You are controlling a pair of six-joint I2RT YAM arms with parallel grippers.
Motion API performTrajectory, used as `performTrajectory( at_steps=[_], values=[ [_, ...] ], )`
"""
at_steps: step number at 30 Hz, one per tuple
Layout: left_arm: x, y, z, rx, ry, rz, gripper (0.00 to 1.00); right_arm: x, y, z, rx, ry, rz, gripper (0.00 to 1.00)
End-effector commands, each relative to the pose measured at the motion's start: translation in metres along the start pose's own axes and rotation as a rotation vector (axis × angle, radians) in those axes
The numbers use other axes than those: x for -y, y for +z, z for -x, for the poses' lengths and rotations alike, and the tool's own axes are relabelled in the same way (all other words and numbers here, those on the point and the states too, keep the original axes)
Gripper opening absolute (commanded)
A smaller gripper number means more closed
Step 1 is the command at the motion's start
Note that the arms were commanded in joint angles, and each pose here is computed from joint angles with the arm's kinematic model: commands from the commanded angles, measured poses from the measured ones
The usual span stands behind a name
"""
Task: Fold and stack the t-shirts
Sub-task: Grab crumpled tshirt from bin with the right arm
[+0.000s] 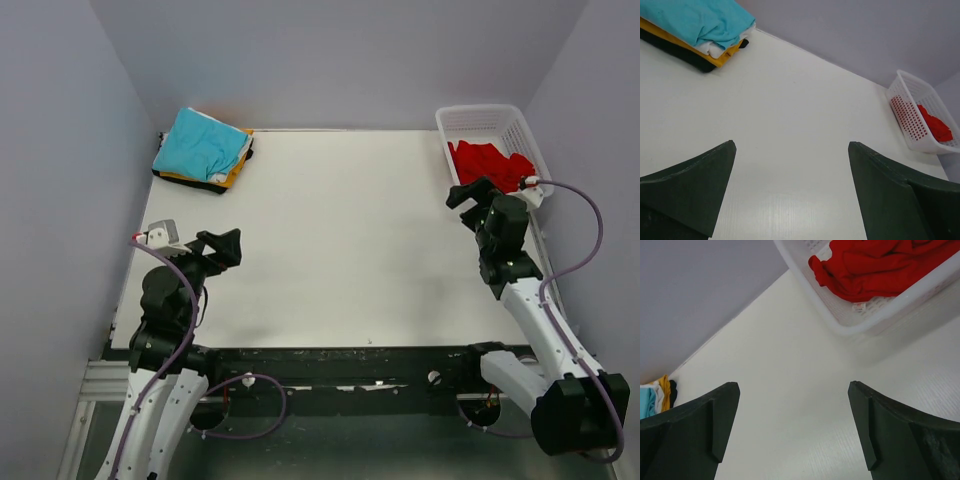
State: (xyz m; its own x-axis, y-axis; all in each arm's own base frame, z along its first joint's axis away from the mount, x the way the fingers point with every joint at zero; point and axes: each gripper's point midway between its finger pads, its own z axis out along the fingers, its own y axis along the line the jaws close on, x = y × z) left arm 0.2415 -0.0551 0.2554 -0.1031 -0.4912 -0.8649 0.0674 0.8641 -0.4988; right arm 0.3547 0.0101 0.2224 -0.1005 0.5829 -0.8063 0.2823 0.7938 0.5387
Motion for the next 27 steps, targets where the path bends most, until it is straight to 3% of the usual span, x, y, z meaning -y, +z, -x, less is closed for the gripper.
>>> performTrajectory(
  at_steps=[1,7,10,17,27],
  values=[
    [0.005,-0.004,0.002,0.021,0.001,-0.039,0.99,0.008,0.007,0.013,0.045,-0.016,-0.072,1.00],
    [0.002,-0.003,-0.001,0.016,0.001,-0.030,0.99,-0.011,0.032,0.048,0.162,-0.079,-0.057,1.00],
    [0.000,-0.003,-0.002,0.020,0.002,-0.024,0.99,-0.024,0.063,0.067,0.176,-0.187,-0.094,1.00],
    [-0.011,0.001,-0.003,0.028,0.009,0.034,0.99,0.004,0.171,0.048,-0.009,-0.439,-0.380,1.00],
    [-0.017,0.010,-0.009,0.002,0.024,0.065,0.99,0.070,0.303,-0.002,-0.221,-0.481,-0.502,1.00]
  ],
)
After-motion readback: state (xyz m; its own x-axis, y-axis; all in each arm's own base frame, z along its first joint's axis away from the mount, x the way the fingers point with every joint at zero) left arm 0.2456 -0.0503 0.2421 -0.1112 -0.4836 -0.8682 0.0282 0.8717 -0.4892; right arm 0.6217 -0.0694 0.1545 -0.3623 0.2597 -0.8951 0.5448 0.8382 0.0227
